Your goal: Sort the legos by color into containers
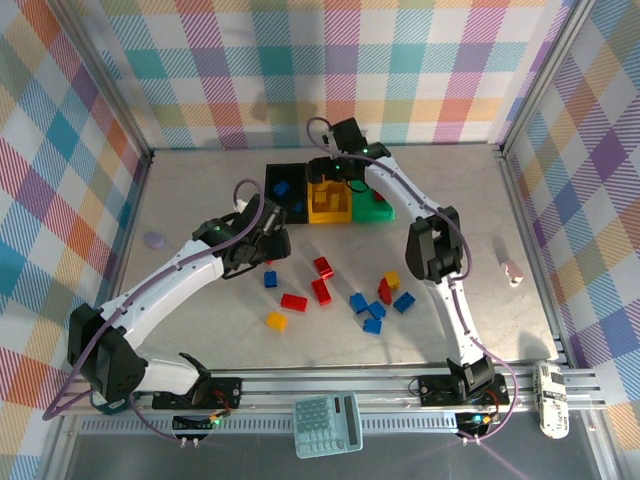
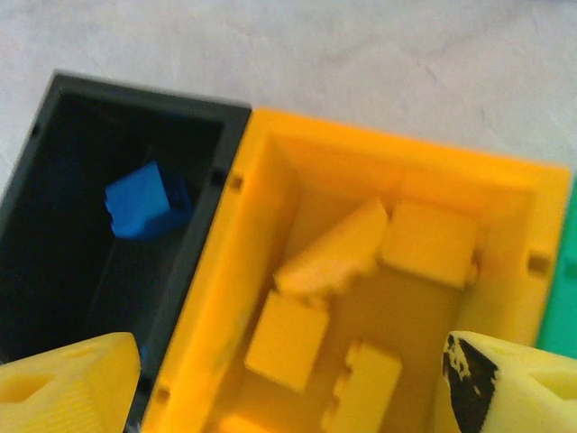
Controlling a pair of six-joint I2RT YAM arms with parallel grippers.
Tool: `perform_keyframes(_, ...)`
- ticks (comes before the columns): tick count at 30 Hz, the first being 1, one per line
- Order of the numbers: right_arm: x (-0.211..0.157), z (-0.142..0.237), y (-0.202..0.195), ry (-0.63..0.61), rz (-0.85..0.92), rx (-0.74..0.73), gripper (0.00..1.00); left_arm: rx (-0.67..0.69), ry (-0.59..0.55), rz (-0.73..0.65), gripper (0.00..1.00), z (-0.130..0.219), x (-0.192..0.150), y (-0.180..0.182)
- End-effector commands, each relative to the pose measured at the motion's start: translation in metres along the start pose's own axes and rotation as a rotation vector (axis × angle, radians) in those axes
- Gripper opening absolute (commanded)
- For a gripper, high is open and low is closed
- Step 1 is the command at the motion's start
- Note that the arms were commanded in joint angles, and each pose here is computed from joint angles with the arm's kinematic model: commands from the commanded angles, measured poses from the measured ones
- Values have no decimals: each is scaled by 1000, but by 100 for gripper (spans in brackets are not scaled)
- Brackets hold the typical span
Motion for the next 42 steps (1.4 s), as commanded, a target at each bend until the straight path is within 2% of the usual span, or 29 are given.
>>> perform_keyframes(1,14,61,15,-100,49,47,88,17,36,0,72,4,-14,4)
perform_keyframes(7,-19,114,17,-106,57,103,91,22,121,-13,71,-3,-46,-2)
perform_keyframes(12,-50,146,15,-89,35,140,93,82,193,-29,71,-5,-81,2)
perform_keyframes(21,-93,187,5,-86,-18,143,94,108,292,84,75,-15,-145,10)
perform_keyframes(29,-113,197,-3,-59,-45,114,94,87,322,-149,77,-32,-154,4)
perform_keyframes(34,-121,201,-7,-55,-53,97,95,-13,352,-289,76,-43,-158,-14)
perform_keyframes(42,-123,214,-11,-67,-48,66,95,-58,368,-382,75,-52,-160,-16)
Point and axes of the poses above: each hand's point on the last joint's axis, 136 mm out from that joint toward the fingers, its own z axis back along the fingers, its own y axis along the line the jaws close on, x = y × z, the point moved 5 cm from there along z, back along the fingers, and after that the axes turned 6 degrees about -z, right-handed, at the moved point
